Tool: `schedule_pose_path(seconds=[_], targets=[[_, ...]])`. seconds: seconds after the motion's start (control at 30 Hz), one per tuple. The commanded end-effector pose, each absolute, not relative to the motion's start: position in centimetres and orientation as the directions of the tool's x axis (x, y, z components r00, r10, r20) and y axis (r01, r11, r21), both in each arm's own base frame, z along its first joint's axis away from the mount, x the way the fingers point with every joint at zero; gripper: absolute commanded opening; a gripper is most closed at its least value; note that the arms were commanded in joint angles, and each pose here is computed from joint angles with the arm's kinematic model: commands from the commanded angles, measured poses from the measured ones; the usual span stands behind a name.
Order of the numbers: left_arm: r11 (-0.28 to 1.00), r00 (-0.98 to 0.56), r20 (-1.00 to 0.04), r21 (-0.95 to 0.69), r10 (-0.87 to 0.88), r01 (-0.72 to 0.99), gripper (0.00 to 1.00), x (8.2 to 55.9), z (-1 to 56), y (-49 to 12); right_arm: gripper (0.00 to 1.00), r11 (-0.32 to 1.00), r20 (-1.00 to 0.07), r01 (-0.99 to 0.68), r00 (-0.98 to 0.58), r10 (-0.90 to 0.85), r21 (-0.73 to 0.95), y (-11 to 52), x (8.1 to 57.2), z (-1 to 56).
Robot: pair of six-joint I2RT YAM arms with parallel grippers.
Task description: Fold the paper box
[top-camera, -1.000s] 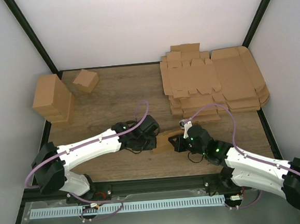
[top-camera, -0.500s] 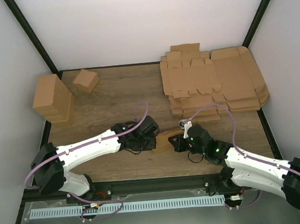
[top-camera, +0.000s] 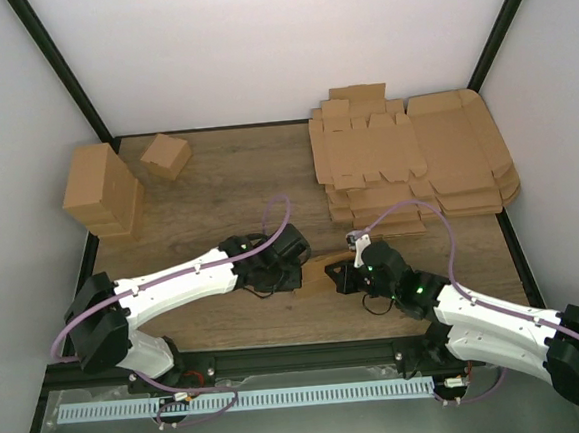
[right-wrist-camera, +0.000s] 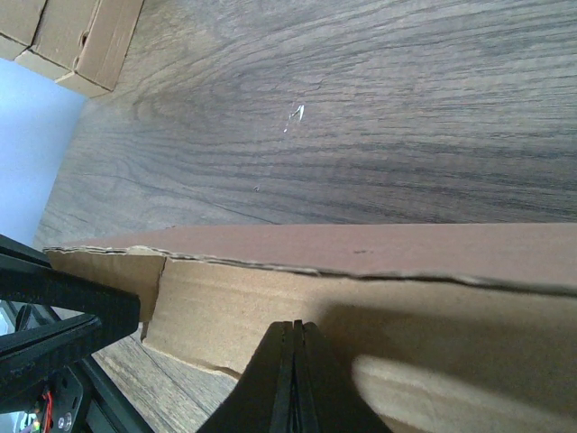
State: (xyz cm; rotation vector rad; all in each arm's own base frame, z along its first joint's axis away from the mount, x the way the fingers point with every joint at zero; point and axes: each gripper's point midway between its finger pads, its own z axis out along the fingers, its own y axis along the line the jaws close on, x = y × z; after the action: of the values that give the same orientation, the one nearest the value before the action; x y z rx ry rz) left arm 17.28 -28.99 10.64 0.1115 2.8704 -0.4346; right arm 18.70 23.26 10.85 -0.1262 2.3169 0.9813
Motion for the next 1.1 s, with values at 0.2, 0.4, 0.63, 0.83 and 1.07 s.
schedule_pose_path(seconds=[0.2,0.4,0.63,0.83,1.07], targets=[[0.961,-0.984,-0.175,-0.265,0.032,0.079,0.04,16.2,8.0,-28.6,0.01,0.757,-0.545,-0.28,-0.83,0.119,0.591,22.7,18.3,9.7],[0.957,-0.985,-0.172,-0.281,0.022,0.07,0.04,16.0,7.4,-28.9,0.01,0.75,-0.545,-0.282,-0.829,0.124,0.598,22.7,18.1,10.0],[0.949,-0.975,-0.221,-0.306,0.01,0.079,0.31,16.4,9.6,-28.6,0.01,0.757,-0.548,-0.277,-0.827,0.126,0.592,22.5,18.2,10.0],[0.931,-0.964,-0.267,-0.349,0.01,0.106,0.47,16.6,12.4,-28.6,0.01,0.759,-0.55,-0.277,-0.826,0.126,0.59,22.5,18.3,10.0],[0.888,-0.934,-0.357,-0.422,0.021,0.181,0.64,17.1,16.7,-29.1,0.01,0.763,-0.554,-0.279,-0.824,0.123,0.583,22.4,18.3,10.0]])
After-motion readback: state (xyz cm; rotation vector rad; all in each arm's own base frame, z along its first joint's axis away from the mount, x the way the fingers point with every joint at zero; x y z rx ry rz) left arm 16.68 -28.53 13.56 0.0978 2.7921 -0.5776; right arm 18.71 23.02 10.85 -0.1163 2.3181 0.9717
